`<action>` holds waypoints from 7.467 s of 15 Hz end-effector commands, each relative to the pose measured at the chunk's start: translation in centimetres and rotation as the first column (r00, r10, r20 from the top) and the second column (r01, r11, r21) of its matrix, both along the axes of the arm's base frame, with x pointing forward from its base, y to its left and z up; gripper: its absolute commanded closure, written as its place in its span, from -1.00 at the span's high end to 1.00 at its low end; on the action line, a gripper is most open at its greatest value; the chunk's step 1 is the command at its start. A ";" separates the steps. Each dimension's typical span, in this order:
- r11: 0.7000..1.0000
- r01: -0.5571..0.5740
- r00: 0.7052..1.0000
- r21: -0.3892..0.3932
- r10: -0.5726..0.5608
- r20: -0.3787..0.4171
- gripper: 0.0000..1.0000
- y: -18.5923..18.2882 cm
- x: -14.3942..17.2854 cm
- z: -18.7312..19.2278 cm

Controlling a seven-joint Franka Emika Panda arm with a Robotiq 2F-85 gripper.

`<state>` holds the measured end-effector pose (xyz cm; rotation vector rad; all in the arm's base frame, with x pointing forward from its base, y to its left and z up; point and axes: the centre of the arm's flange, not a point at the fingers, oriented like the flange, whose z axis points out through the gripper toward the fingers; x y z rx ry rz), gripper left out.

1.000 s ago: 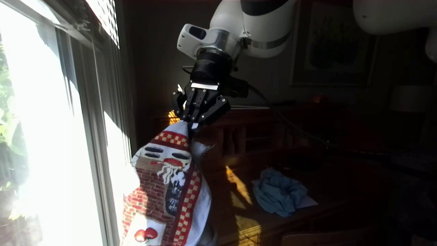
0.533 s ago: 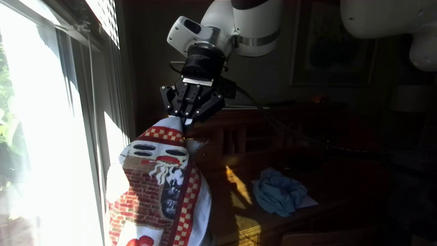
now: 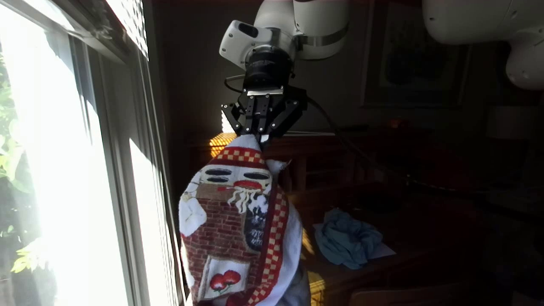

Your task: Use the white and red towel to wipe the window.

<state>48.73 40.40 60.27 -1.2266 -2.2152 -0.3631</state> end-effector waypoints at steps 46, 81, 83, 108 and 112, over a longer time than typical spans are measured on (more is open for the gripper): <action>0.911 0.333 0.931 0.245 -0.358 0.067 -0.94 6.4 -8.9 -1.9; 0.689 -0.019 0.989 0.725 -0.095 0.116 -0.93 14.7 -4.1 -8.5; 0.682 -0.030 0.996 0.731 -0.038 0.076 -0.93 14.6 -4.0 -8.7; 0.725 0.337 0.876 0.601 -0.475 0.080 -0.95 9.5 -3.5 -8.4; 0.761 0.339 0.931 0.554 -0.358 -0.078 -0.95 11.1 -4.1 -11.6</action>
